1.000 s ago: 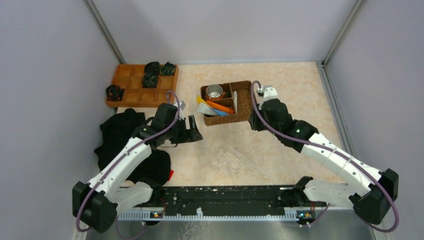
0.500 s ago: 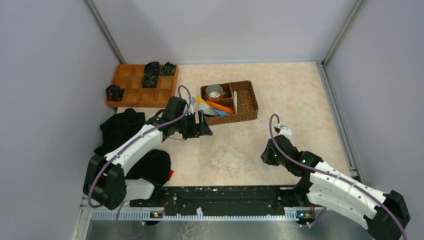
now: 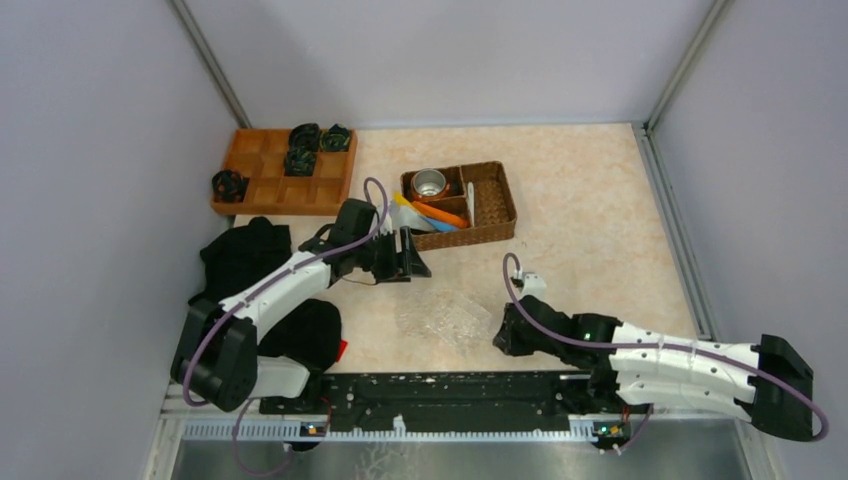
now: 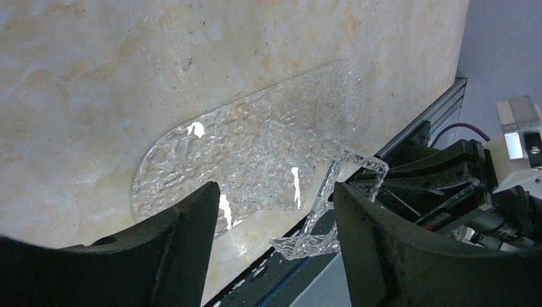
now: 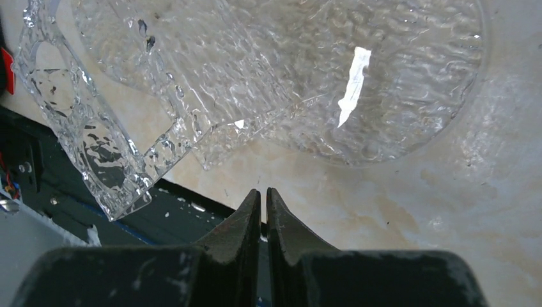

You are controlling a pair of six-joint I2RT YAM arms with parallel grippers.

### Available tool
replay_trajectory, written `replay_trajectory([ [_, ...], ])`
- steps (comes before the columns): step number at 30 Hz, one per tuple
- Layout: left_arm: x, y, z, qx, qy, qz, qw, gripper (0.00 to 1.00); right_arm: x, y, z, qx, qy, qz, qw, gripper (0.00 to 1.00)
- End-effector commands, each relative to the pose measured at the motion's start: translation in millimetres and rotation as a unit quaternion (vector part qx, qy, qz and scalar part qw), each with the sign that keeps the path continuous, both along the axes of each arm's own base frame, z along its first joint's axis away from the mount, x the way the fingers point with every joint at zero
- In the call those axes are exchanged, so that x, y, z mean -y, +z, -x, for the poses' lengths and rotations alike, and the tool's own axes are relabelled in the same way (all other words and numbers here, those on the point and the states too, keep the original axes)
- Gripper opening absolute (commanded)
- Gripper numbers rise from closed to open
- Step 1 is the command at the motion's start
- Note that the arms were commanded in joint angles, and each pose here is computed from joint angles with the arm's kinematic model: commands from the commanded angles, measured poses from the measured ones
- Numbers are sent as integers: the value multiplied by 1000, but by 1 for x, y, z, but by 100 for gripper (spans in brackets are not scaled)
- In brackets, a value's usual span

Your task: Prepare toiletry sets of a toothbrush and toothpaste on the tray

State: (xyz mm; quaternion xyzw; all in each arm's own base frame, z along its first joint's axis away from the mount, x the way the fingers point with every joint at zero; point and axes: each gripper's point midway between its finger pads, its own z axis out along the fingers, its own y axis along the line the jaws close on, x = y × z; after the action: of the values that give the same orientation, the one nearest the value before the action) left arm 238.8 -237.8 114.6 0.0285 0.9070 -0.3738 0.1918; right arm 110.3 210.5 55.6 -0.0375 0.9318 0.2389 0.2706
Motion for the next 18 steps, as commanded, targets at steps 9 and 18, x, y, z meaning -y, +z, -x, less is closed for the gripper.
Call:
replay_trajectory([
  [9,-4,1,11,5,-5,13,1000,72,-33,29,-15,37,-17,-45,998,7],
  [18,-16,5,22,12,3,-4,1000,72,-50,32,-27,51,-13,-31,998,7],
])
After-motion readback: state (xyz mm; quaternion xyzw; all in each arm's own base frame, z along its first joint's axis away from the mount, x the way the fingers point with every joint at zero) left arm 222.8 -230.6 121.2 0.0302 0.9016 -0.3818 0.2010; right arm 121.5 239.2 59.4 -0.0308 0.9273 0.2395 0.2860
